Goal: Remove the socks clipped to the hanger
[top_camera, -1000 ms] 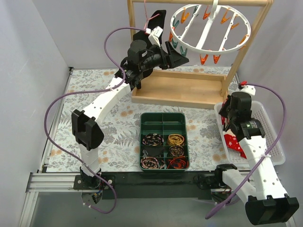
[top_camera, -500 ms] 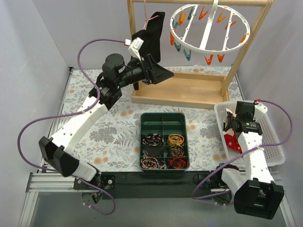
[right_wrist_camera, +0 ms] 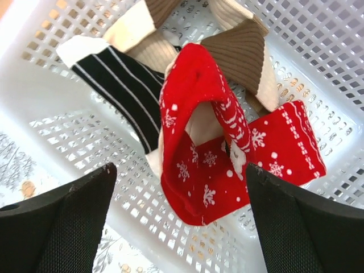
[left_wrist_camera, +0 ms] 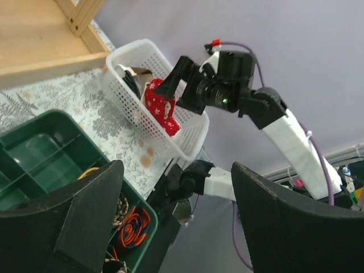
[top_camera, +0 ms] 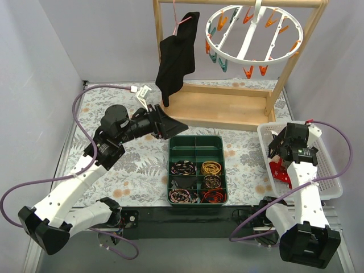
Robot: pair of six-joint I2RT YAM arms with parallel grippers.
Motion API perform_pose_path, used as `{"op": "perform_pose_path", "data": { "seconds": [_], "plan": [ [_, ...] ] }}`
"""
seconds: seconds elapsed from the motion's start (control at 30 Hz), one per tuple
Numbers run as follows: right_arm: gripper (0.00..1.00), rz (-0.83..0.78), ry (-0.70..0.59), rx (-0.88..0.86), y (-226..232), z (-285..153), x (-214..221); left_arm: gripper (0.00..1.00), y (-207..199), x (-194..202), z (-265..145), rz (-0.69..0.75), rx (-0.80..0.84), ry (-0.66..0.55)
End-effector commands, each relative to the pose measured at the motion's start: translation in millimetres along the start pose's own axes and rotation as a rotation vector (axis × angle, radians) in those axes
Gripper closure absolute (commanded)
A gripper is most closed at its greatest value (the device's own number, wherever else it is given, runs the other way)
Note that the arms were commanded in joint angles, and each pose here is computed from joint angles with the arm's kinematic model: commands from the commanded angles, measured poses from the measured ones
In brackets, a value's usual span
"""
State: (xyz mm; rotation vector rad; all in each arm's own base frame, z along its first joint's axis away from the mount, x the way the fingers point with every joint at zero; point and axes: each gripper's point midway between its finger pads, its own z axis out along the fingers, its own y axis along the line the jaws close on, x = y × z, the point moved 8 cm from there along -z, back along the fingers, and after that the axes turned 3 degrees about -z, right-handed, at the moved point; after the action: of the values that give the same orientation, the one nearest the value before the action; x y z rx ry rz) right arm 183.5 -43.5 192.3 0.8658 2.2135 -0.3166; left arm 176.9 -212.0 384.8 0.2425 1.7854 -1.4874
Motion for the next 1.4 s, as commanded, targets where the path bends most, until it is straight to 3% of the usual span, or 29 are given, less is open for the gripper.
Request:
{"op": "perform_pose_path", "data": {
  "seconds": [0.0,0.3,0.57,0.77,0.93,1.07,1.2,1.23,1.37],
  "plan": [
    [0.02,-0.025,0.006,-0.072,12.1,-22.9,-19.8,0.25,12.4,19.5,-12.6,-0.039,-0.048,0.014],
    [0.02,-0.209,-0.047,-0.329,89.8,-80.0,-18.8,0.26,24.7,43.6,-31.5,-0.121,-0.088,0.006],
    [0.02,-0.472,-0.028,-0.552,174.8,-140.4,45.4,0.26,35.0,59.5,-45.8,-0.152,-0.142,-0.003],
    [0.02,-0.582,0.05,-0.708,205.7,-177.6,96.4,0.27,43.6,73.1,-57.0,-0.184,-0.175,-0.014],
    [0.02,-0.637,0.073,-0.745,195.3,-174.3,125.0,0.27,53.4,85.1,-62.9,-0.219,-0.199,-0.015],
    [0.02,-0.59,0.072,-0.871,167.3,-169.3,130.2,0.27,58.5,92.4,-66.0,-0.237,-0.207,-0.014],
    [0.02,-0.508,0.037,-1.073,141.1,-166.7,132.2,0.27,63.2,99.1,-69.4,-0.257,-0.214,-0.018],
    [0.02,-0.418,0.0,-1.171,134.8,-177.9,120.0,0.27,65.7,101.7,-69.8,-0.263,-0.219,-0.015],
    [0.02,-0.271,-0.057,-1.239,108.4,-166.2,118.6,0.27,69.2,106.6,-73.6,-0.266,-0.216,-0.031]
  ]
}}
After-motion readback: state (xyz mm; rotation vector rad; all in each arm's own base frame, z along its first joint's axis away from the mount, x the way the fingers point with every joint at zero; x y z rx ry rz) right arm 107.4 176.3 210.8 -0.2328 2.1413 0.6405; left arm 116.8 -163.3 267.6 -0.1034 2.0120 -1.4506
